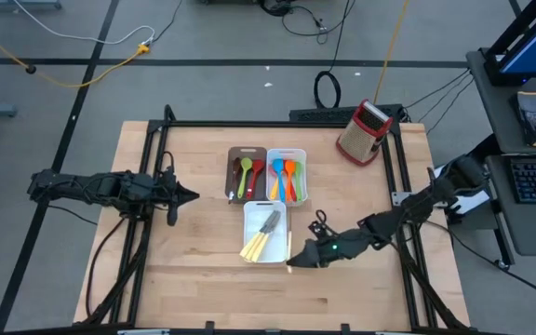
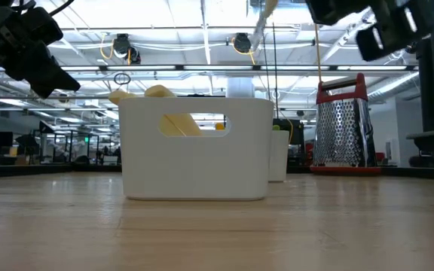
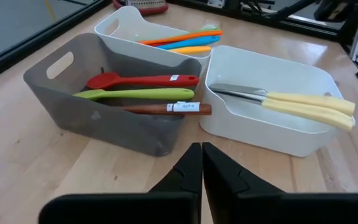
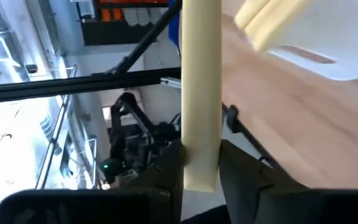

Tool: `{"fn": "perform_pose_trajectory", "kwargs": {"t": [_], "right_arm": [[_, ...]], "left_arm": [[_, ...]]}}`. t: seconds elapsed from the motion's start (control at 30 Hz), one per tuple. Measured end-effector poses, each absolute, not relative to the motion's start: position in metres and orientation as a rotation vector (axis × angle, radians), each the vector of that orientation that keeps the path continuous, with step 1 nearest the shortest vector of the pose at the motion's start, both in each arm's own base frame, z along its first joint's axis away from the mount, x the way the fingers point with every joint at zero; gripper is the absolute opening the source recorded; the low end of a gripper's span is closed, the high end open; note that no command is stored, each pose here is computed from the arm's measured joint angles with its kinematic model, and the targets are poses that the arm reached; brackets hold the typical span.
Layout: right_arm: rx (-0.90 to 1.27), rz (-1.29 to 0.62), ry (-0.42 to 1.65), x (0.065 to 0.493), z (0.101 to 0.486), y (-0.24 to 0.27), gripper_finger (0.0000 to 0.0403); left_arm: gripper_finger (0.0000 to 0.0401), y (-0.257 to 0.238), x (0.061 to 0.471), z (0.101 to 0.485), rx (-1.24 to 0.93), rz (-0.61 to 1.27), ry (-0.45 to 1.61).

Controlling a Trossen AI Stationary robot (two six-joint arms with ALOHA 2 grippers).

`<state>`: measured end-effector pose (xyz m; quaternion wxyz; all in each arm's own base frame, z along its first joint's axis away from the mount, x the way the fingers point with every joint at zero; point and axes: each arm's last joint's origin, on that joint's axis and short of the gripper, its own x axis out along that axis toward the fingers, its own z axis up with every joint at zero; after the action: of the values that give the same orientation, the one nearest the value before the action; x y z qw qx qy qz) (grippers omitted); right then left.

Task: Pick & Place Kitchen Items
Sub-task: Put the yellow knife into the bottom white bin

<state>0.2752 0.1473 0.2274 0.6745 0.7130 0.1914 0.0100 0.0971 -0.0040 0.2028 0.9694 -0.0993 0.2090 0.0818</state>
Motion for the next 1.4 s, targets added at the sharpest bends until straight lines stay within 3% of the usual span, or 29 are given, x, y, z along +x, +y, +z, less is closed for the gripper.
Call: {"fn": "perform_pose_trajectory", "kwargs": {"t": [0.17, 0.37, 0.63, 0.9, 1.17, 1.4], "right_arm": [[1.657, 0.107, 0.483, 0.299, 0.24, 0.151, 0.0072], [1.782, 0.167, 0.585, 0.32, 0.249, 0.158, 0.0072], [1.963, 0.16, 0.852, 0.331, 0.232, 0.161, 0.0074], [2.008, 0.153, 0.913, 0.346, 0.23, 0.123, 0.0072], [2.044, 0.071, 1.047, 0.351, 0.221, 0.088, 0.0083], [2.047, 0.017, 1.025, 0.354, 0.217, 0.067, 0.0085]], "left_arm": [[0.0003, -0.004, 0.097, 0.203, -0.207, 0.167, 0.422], [0.0023, -0.004, 0.097, 0.203, -0.207, 0.167, 0.423], [0.0021, -0.004, 0.097, 0.202, -0.207, 0.168, 0.43], [0.0002, -0.004, 0.097, 0.202, -0.207, 0.168, 0.428], [0.0026, -0.004, 0.097, 0.202, -0.207, 0.168, 0.428], [0.0018, -0.004, 0.097, 0.202, -0.207, 0.169, 0.427]]}}
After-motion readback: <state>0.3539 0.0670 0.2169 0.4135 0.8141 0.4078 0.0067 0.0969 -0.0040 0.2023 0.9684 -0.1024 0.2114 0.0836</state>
